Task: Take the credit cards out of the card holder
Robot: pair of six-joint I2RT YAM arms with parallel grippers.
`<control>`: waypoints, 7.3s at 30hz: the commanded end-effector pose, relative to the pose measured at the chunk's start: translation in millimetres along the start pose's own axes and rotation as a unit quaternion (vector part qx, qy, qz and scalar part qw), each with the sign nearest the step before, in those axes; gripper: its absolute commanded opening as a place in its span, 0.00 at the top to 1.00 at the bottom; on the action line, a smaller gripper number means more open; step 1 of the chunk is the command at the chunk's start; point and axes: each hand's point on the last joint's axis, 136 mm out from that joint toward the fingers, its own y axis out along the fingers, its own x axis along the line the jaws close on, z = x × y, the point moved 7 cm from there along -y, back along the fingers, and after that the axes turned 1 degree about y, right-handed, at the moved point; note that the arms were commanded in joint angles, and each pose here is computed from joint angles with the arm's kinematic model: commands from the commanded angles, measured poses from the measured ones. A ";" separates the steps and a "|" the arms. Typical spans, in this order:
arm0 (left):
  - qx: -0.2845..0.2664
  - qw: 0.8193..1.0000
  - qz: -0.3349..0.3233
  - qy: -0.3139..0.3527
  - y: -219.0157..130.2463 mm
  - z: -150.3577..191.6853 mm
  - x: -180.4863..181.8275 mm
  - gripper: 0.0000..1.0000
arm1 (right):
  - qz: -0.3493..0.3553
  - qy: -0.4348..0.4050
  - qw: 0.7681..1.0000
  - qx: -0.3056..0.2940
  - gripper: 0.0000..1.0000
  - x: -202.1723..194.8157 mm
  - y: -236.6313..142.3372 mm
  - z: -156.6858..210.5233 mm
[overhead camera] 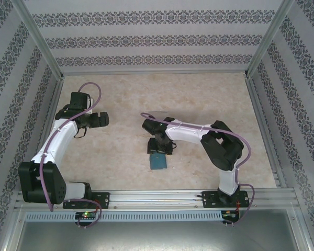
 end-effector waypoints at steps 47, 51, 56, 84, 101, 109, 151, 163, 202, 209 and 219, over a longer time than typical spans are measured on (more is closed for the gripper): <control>0.209 0.971 0.032 0.114 28.2 137.0 -258.9 0.57 | -0.162 0.029 0.985 -0.045 0.33 -110.2 -55.7 7.5; 0.223 0.967 0.009 0.126 40.0 146.9 -270.5 0.57 | -0.170 0.033 0.984 -0.047 0.33 -114.8 -58.0 6.4; 0.235 0.963 -0.020 0.133 47.1 156.1 -272.4 0.59 | -0.177 0.033 0.983 -0.047 0.33 -118.6 -57.3 9.5; 0.234 0.965 -0.009 0.121 55.9 171.6 -263.7 0.86 | -0.236 0.025 0.971 -0.030 0.38 -113.4 -49.6 16.0; 0.184 0.970 0.081 0.133 27.2 152.5 -272.7 0.97 | -0.233 -0.020 0.972 0.009 0.41 -82.7 -35.1 24.0; 0.188 0.968 0.113 0.120 32.6 155.4 -271.9 1.00 | -0.214 -0.029 0.976 0.021 0.43 -71.5 -21.3 26.3; 0.172 0.914 0.360 -0.067 30.3 144.3 -234.4 1.00 | -0.114 -0.008 0.993 0.008 0.50 -85.9 -17.4 21.5; 0.169 0.952 0.251 -0.039 31.8 153.3 -193.6 1.00 | -0.093 -0.022 0.994 -0.045 0.46 -87.8 -62.3 26.7; 0.239 0.925 0.285 -0.071 64.7 204.0 -156.3 1.00 | 0.064 -0.082 0.994 -0.038 0.02 1.4 -15.1 -7.7; 0.241 0.925 0.283 -0.074 67.6 206.4 -154.6 1.00 | 0.068 -0.083 0.994 -0.029 0.03 -1.1 -11.3 -4.6; 0.242 0.926 0.278 -0.077 68.9 207.2 -153.0 1.00 | 0.064 -0.088 0.994 -0.023 0.09 -1.3 -10.3 -2.3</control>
